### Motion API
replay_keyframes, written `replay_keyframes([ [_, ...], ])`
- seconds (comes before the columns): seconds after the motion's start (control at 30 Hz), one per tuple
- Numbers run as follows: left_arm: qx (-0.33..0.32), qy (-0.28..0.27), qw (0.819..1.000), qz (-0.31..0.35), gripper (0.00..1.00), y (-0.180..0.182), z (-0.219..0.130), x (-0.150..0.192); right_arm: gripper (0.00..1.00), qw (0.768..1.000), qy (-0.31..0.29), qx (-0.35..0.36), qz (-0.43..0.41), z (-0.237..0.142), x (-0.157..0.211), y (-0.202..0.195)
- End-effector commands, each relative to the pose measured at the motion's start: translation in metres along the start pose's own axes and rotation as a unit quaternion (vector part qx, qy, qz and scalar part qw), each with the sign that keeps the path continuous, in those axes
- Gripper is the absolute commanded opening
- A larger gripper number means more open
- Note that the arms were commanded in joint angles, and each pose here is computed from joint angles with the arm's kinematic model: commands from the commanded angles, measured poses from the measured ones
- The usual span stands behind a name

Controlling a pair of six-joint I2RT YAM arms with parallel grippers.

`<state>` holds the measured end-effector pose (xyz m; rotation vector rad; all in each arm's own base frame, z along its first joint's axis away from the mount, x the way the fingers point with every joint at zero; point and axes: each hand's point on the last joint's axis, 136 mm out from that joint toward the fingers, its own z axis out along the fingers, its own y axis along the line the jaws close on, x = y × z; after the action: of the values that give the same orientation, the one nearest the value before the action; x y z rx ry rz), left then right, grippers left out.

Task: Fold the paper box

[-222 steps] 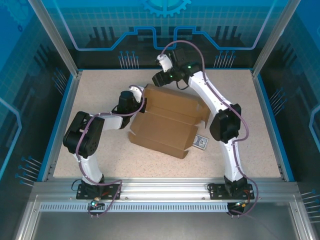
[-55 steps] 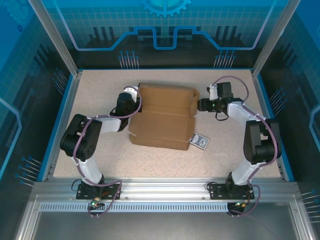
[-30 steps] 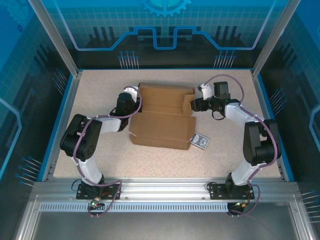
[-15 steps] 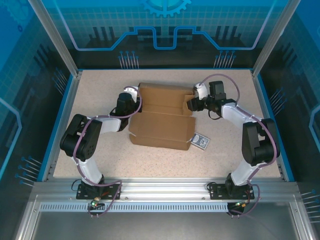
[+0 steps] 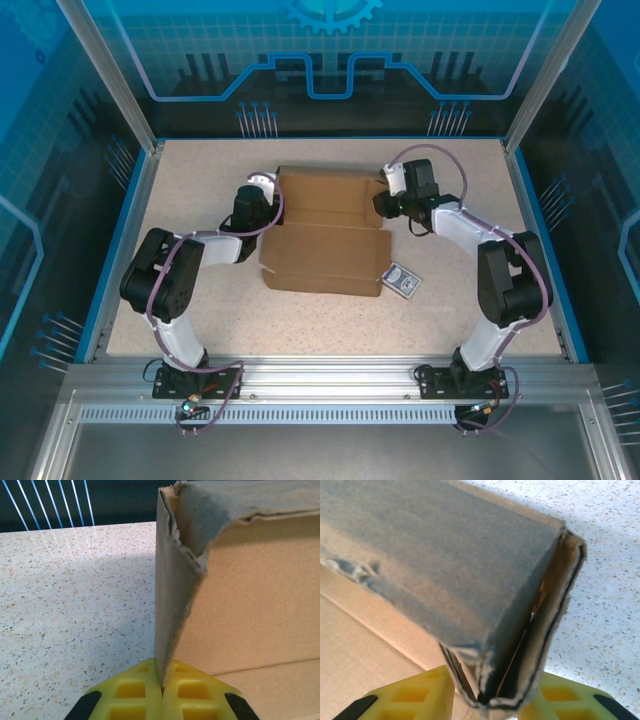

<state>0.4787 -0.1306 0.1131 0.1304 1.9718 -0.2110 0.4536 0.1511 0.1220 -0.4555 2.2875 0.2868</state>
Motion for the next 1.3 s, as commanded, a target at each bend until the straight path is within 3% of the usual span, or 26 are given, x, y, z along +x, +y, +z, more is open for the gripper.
replay_keyframes([
  [0.0,0.02,-0.012,1.0,-0.009,0.0,-0.009,-0.006,-0.009,0.35,1.0,-0.015,0.021,0.001,0.004,-0.014,0.001],
  [0.37,0.02,-0.012,1.0,-0.009,0.0,-0.009,-0.006,-0.009,0.24,0.993,-0.003,0.118,0.028,0.008,-0.012,-0.018],
  [0.77,0.02,-0.012,1.0,-0.009,0.0,-0.009,-0.006,-0.009,0.15,0.967,0.029,0.252,0.016,0.007,-0.002,-0.038],
  [1.1,0.02,-0.012,1.0,-0.009,0.0,-0.009,-0.006,-0.008,0.13,0.953,0.045,0.297,0.035,0.003,0.0,-0.047],
  [1.27,0.02,-0.012,1.0,-0.009,0.0,-0.009,-0.006,-0.008,0.15,0.959,0.045,0.276,0.044,0.008,0.001,-0.041],
])
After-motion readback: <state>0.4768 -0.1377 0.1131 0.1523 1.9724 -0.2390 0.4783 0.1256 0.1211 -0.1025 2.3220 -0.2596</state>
